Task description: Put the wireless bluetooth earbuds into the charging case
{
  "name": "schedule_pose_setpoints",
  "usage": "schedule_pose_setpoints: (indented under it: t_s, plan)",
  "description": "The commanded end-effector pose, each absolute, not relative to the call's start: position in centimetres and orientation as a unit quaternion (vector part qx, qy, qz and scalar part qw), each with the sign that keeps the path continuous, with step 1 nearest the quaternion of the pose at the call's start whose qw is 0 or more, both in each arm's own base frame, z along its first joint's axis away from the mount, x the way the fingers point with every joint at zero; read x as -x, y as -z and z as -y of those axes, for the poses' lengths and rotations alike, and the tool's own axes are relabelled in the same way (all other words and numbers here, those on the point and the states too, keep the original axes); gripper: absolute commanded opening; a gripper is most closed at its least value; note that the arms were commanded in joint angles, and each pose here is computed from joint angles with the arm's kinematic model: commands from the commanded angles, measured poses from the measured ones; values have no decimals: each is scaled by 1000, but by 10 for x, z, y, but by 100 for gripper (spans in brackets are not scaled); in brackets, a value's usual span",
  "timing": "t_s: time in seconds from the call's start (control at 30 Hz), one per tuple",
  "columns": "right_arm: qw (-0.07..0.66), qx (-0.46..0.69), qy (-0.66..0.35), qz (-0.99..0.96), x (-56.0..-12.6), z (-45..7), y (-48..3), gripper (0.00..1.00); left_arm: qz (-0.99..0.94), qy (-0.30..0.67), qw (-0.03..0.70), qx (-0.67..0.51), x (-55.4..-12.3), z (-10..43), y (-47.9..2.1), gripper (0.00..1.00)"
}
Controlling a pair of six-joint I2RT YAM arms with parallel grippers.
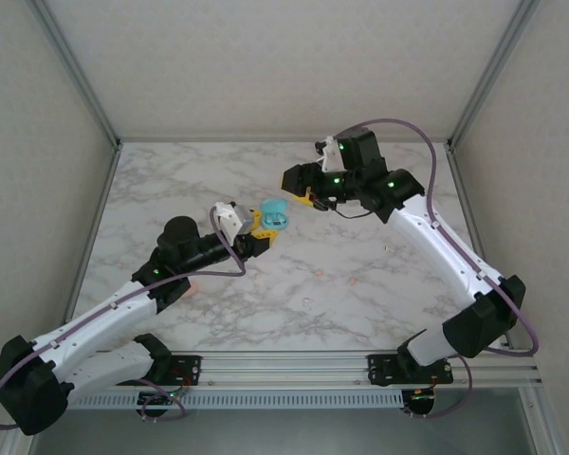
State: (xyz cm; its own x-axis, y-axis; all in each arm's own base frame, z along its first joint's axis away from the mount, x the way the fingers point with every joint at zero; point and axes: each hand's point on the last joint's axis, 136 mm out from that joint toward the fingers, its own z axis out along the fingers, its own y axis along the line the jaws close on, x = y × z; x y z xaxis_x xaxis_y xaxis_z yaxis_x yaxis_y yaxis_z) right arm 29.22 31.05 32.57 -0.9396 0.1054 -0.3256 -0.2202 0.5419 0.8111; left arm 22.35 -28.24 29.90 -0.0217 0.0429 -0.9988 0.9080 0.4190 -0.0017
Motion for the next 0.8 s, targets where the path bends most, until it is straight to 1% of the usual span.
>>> schedule_pose_setpoints:
  t_s: [0.0, 0.2, 0.4, 0.53, 0.63, 0.77]
  plan:
    - [148, 72, -489, -857, -278, -321, -332, 57, -592, 382, 595, -387, -222, 286, -317, 29]
    - [125, 95, -491, -857, -262, -323, -324, 55, -589, 380, 602, -383, -226, 288, -320, 29]
    - [150, 96, -495, -851, -251, -312, -329, 54, -588, 378, 608, -376, -228, 287, -322, 29]
    - [154, 97, -500, -847, -243, -307, -331, 56, -586, 379, 611, -374, -228, 286, -326, 29]
    - [156, 93, -531, -827, -241, -308, -339, 58, -582, 383, 613, -374, -227, 286, -329, 29]
    - [141, 76, -569, -806, -239, -307, -343, 60, -573, 390, 621, -366, -227, 286, -337, 29]
